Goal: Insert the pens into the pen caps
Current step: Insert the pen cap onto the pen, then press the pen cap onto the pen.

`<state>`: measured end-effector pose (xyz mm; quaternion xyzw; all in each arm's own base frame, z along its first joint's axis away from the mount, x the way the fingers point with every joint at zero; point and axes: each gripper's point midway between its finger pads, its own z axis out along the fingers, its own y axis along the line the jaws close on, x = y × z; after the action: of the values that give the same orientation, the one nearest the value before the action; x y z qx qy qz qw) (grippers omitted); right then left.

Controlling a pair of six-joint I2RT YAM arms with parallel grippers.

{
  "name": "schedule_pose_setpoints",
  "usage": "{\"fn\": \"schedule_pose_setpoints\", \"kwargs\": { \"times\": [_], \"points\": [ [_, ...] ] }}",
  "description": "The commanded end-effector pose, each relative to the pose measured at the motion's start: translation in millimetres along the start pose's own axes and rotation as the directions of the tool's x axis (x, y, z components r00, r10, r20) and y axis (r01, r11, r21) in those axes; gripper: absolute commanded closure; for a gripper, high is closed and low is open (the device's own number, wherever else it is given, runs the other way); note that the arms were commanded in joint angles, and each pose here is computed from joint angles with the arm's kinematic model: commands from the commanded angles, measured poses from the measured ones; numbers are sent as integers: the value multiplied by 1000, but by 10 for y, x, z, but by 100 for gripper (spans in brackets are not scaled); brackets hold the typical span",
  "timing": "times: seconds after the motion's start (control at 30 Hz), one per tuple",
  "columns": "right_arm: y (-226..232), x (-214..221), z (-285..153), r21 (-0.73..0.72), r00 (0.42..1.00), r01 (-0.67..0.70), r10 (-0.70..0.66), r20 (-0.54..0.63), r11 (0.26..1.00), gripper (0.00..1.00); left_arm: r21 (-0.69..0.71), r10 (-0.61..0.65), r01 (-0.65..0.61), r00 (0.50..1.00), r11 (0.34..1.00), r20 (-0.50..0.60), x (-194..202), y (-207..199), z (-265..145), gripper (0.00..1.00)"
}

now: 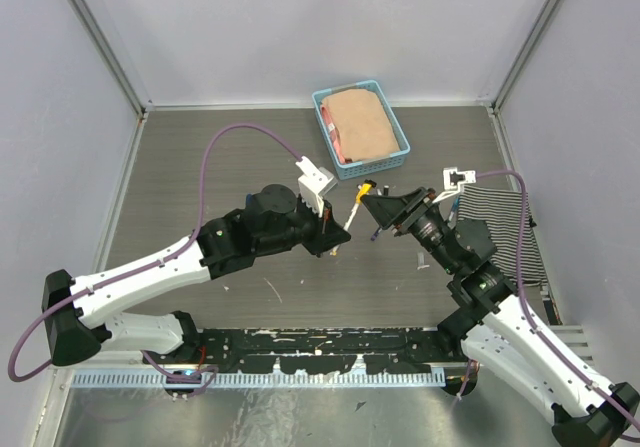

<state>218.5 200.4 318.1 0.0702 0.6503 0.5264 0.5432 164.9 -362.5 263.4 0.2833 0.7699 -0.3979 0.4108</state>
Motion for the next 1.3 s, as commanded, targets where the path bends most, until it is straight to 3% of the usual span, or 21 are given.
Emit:
{"fn": "schedule_pose_setpoints", "kwargs": {
  "times": [0.0, 0.53, 0.9, 1.17, 1.27],
  "points": [
    [138, -260, -10, 19, 997, 30, -31, 66, 999, 40, 28, -3, 1, 997, 1000, 79, -255, -103, -52, 100],
    [274, -341, 240, 62, 1000, -7, 7, 8, 998, 38, 36, -3, 0, 997, 999, 80, -238, -111, -84, 100],
    [368, -288, 298, 4, 1000, -11, 11, -23, 1000, 67, 39, -4, 1, 997, 999, 74, -216, -113, -81, 100],
    [359, -225, 273, -5, 999, -2, 2, -47, 1000, 95, 25, -7, 6, 998, 1000, 61, -228, -102, -76, 100],
    [364, -209, 263, -15, 998, 26, -27, -57, 1000, 99, 20, -9, 8, 998, 1000, 59, -248, -107, -81, 100]
  ]
}}
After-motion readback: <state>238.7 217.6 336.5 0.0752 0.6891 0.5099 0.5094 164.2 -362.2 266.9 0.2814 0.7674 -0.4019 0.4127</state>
